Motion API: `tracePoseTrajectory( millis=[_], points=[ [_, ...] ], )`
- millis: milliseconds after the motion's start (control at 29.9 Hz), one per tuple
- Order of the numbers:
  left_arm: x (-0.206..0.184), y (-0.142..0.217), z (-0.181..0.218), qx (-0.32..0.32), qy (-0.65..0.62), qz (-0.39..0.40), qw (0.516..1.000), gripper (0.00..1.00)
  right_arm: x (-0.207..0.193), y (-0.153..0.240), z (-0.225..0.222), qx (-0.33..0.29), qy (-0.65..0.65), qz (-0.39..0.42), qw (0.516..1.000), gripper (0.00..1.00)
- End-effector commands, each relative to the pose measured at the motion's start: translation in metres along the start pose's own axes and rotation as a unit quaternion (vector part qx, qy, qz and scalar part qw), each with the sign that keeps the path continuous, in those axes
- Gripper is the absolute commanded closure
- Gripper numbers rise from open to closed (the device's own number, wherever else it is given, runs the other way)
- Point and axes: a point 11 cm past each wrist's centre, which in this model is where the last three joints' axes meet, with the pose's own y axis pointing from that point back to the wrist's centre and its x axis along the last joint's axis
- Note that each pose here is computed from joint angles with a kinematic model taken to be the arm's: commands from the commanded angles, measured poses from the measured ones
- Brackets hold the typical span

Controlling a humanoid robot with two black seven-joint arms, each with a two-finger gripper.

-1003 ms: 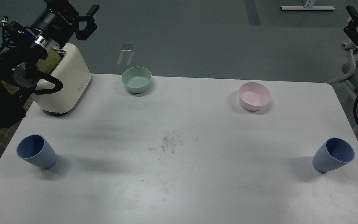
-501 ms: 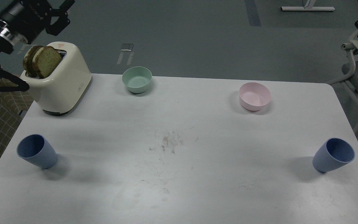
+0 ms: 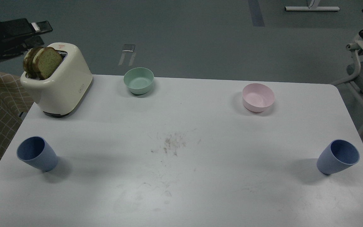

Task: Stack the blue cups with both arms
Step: 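Lower the left gripper from beside the toaster toward the nearby blue cup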

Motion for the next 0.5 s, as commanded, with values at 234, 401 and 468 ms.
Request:
tracePoseTrajectory(
  millis=[234,401,468],
  points=[
    [-0.071,0.05,-0.088,0.196,-0.224,-0.178,0.938,0.24,-0.002,-0.001,-0.002,0.004,0.0,-0.003,1.0,0.0],
    [-0.095,0.067,-0.111,0.215,-0.251,-0.204,0.921,0.24,-0.002,-0.001,0.0,0.003,-0.002,-0.003,1.0,0.0],
    [-0.098,0.073,-0.117,0.222,-0.25,-0.208,0.919,0.24,-0.002,0.0,0.002,0.001,-0.003,-0.002,1.0,0.0]
  ],
)
